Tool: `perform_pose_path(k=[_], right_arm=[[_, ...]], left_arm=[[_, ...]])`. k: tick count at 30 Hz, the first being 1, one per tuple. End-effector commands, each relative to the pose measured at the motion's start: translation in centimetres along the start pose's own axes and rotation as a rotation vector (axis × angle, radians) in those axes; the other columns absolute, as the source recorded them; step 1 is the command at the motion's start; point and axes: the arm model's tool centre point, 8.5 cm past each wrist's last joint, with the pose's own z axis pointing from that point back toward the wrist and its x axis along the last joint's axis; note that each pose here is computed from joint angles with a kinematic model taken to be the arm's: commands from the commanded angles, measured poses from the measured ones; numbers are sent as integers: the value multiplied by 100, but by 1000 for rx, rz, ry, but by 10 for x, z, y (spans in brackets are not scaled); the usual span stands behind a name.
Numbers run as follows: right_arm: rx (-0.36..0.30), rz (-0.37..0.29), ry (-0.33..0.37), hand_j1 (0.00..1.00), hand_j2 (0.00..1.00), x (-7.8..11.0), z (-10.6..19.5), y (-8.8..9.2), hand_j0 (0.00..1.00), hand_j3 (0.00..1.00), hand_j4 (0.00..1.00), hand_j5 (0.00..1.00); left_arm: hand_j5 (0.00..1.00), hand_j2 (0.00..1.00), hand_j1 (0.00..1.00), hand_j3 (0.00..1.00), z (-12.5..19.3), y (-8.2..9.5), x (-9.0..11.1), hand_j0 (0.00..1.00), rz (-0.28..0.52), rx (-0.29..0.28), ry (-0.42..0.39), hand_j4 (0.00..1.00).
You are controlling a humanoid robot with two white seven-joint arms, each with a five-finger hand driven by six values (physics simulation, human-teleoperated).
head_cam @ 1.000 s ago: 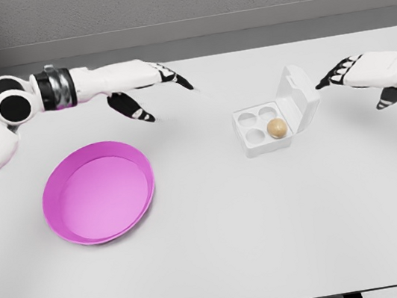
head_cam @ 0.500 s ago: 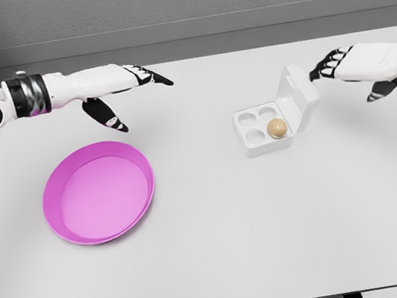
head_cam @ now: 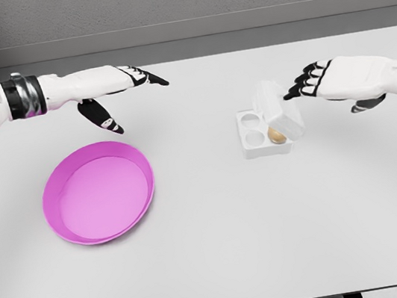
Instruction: Pack egg into the box and close the box lid
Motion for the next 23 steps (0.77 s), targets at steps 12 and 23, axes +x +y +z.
perform_pose_path(k=[12, 23], right_arm=[[-109, -7, 33, 100, 100, -10, 20, -28, 100, 100, 100, 100], [-222, -313, 78, 100, 100, -57, 45, 1, 100, 100, 100, 100]], left_arm=[[100, 100, 100, 100, 0, -1, -4, 100, 15, 4, 10, 100], [100, 100, 100, 100, -1, -6, -7, 100, 26, -5, 19, 100]])
